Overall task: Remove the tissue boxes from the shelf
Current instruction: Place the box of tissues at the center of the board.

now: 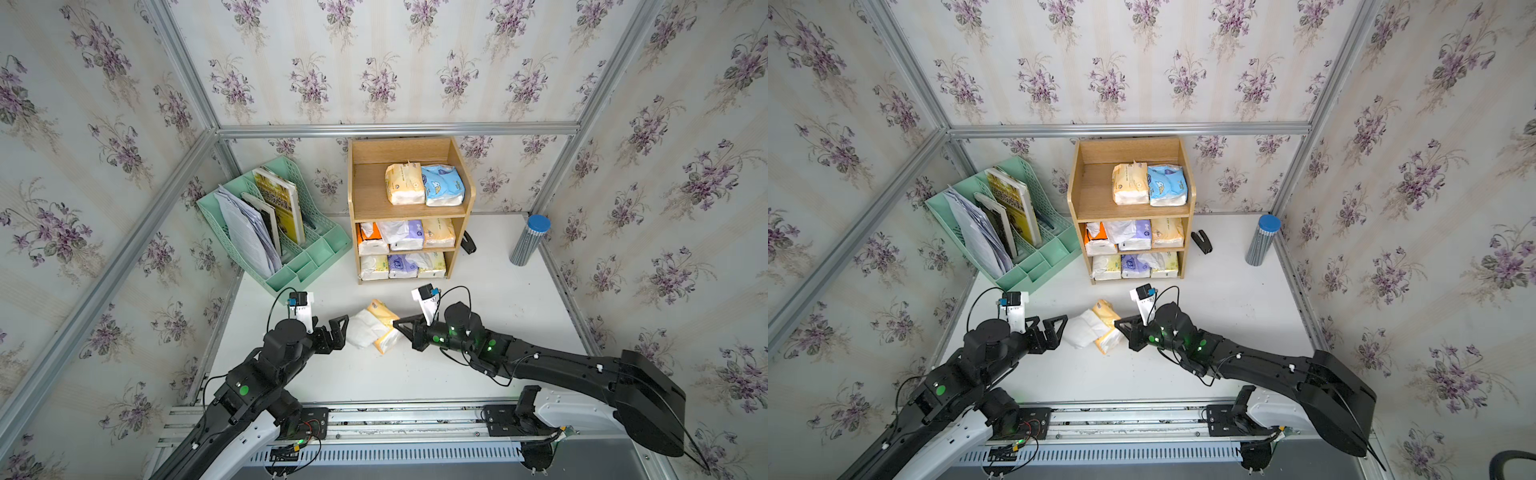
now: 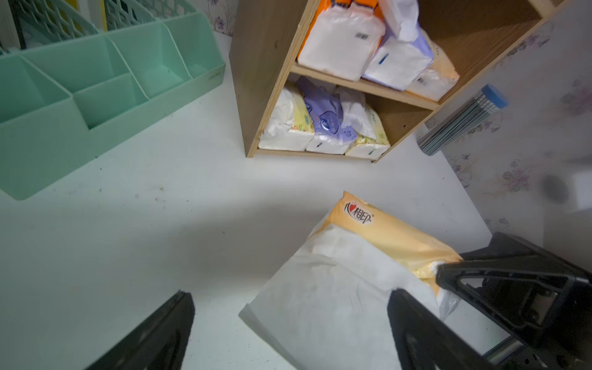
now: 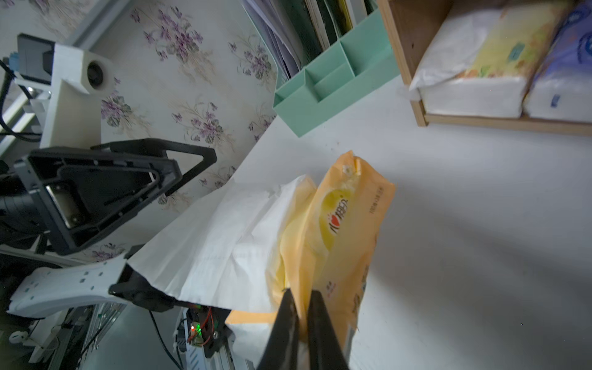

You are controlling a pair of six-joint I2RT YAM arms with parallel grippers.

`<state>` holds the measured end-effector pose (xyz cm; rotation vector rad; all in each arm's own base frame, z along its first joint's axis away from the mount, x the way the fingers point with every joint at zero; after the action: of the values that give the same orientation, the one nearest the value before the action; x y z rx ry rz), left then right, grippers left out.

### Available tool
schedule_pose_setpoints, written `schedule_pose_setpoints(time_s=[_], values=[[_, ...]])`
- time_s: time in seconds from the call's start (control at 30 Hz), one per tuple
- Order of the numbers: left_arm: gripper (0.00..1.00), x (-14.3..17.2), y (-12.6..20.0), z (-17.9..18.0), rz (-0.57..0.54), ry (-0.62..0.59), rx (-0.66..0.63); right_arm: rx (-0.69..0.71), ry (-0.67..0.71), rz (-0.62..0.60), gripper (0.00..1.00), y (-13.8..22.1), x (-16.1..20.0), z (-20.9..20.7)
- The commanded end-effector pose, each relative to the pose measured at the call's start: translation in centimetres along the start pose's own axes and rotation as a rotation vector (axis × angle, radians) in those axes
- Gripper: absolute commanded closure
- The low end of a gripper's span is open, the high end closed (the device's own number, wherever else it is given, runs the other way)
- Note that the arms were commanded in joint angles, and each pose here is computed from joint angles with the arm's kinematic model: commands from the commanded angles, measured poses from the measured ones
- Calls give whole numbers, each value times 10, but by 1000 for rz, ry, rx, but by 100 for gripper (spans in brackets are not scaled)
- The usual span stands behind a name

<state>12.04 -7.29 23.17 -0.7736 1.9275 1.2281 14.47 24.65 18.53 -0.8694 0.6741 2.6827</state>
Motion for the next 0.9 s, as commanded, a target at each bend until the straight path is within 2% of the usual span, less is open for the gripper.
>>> schedule_pose_setpoints(time_s=[0.0,0.23,0.27,0.33,0.4,0.5,0.73,0.87], values=[[1,11,-8,2,9,54,14,-59,-26,-107,100,-4,3,0],[1,30,-17,12,46,42,-48,-12,-59,-68,98,-14,35,-26],[1,30,-17,12,42,44,-47,-4,-62,-65,91,-16,36,-28],[1,31,-19,12,43,44,-45,19,-69,-55,68,-18,39,-31],[1,31,-21,11,50,43,-42,32,-70,-51,54,-20,38,-31],[1,34,-24,11,69,44,-43,103,-59,-65,46,-17,35,-33],[1,47,-36,11,96,95,1,322,-5,-104,46,2,22,-38],[1,57,-45,7,111,138,45,337,-22,36,66,-10,22,-35]])
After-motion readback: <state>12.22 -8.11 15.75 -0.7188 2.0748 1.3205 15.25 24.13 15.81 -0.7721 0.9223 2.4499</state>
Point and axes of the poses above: each gripper's point midway between its finger pads, its own y axis back along the fingers, its own z axis along the line the jaws close on, x = y × z, the point moved 10 cm from there along y, back along the fingers, and after that the axes turned 10 degrees about -y, right-handed, at the moved point
